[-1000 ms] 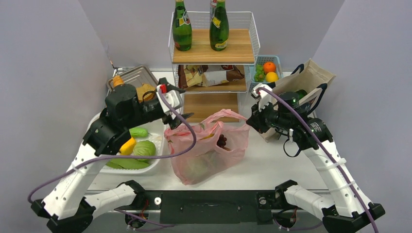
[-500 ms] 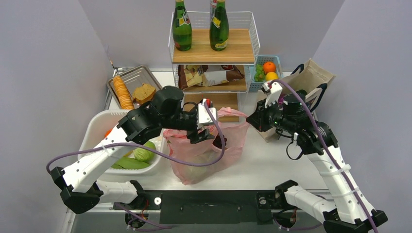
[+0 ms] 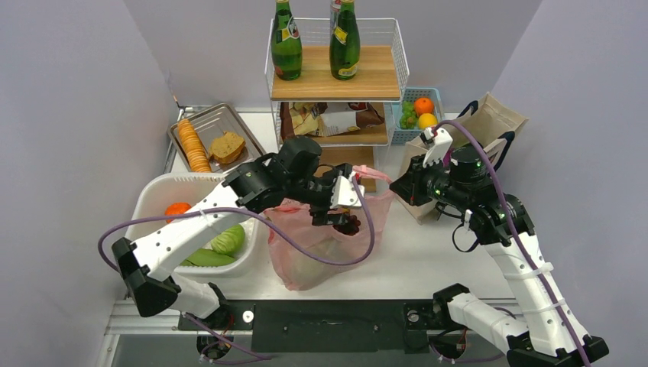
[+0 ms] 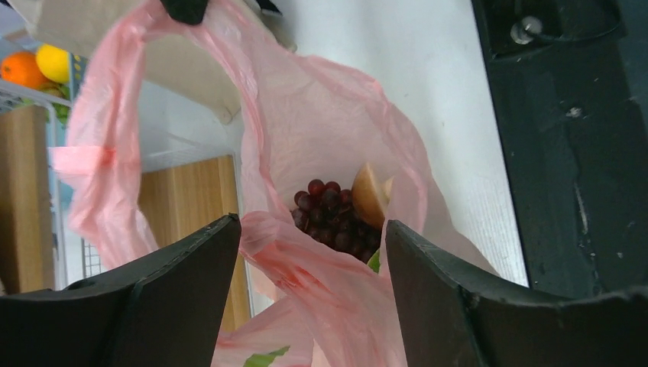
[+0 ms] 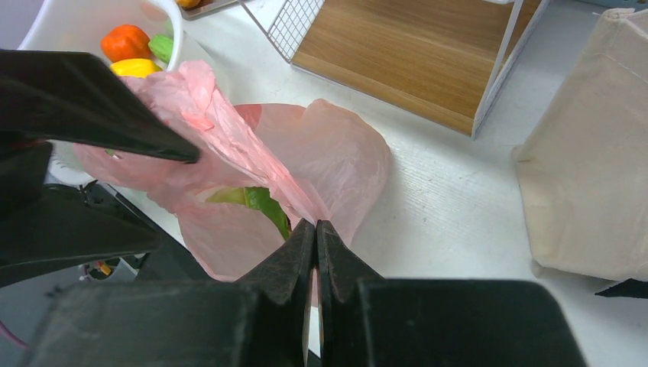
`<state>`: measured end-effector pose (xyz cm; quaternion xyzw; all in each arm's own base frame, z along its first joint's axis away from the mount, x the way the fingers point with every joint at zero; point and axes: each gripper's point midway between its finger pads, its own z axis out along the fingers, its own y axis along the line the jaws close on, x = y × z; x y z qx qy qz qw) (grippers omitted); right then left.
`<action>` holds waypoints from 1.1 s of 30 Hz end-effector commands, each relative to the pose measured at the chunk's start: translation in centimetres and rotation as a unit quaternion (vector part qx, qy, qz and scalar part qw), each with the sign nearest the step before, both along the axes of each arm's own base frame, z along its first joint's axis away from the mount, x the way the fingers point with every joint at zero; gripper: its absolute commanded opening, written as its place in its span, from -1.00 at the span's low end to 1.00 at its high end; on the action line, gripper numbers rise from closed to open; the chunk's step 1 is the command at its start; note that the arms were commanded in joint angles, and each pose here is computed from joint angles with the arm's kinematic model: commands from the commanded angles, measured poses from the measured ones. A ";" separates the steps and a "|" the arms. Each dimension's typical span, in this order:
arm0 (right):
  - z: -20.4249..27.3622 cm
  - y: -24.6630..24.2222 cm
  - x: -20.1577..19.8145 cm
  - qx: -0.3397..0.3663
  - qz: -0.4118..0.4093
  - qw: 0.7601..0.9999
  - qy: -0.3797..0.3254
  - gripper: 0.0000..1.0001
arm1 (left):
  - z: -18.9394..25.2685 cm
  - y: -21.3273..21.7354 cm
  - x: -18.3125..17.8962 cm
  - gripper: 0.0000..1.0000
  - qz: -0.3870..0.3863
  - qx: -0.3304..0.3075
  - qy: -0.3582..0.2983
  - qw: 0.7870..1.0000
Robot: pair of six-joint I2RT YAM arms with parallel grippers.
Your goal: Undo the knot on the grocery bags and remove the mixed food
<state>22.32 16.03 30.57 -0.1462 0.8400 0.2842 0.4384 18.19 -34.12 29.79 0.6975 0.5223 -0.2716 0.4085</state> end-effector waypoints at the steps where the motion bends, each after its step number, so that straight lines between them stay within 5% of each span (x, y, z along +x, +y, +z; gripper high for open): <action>1: 1.3 0.3 0.7 0.018 -0.001 1.000 -0.025 -1.00 | -0.3 -0.5 1.9 0.37 0.016 0.015 -0.024 0.999; 12: 1.1 -0.6 0.3 0.009 -0.011 0.999 -0.032 -1.00 | -0.4 -0.3 4.9 0.60 0.098 -0.004 -0.012 0.995; 13: 1.1 -0.6 0.4 0.009 -0.012 0.999 -0.032 -1.00 | 0.0 -0.3 4.8 0.55 0.097 -0.009 -0.005 0.995; 17: 1.4 -1.3 0.6 0.003 -0.025 0.999 -0.036 -1.00 | 2.0 0.0 3.1 -0.18 0.057 -0.049 0.052 0.996; 19: 1.3 -2.5 0.7 -0.011 -0.046 0.998 -0.034 -1.00 | 3.3 0.4 2.2 -0.83 0.036 -0.069 0.057 0.995; 20: 1.6 -3.2 0.6 -0.014 -0.058 0.997 -0.040 -1.00 | 3.6 0.5 1.8 -0.94 0.027 -0.076 0.059 0.995; 26: 0.3 -9.2 -0.9 -0.095 -0.141 0.985 -0.027 -1.00 | 7.9 4.7 0.4 -1.00 0.022 -0.136 -0.013 0.990; 30: -1.8 -12.0 -2.6 -0.165 -0.167 0.972 -0.001 -1.00 | 6.7 7.8 -2.0 -1.00 -0.016 -0.090 -0.055 0.994; 33: -3.7 -12.3 -3.5 -0.206 -0.131 0.969 0.026 -1.00 | 2.8 10.1 -6.0 -1.00 -0.069 -0.019 -0.007 0.997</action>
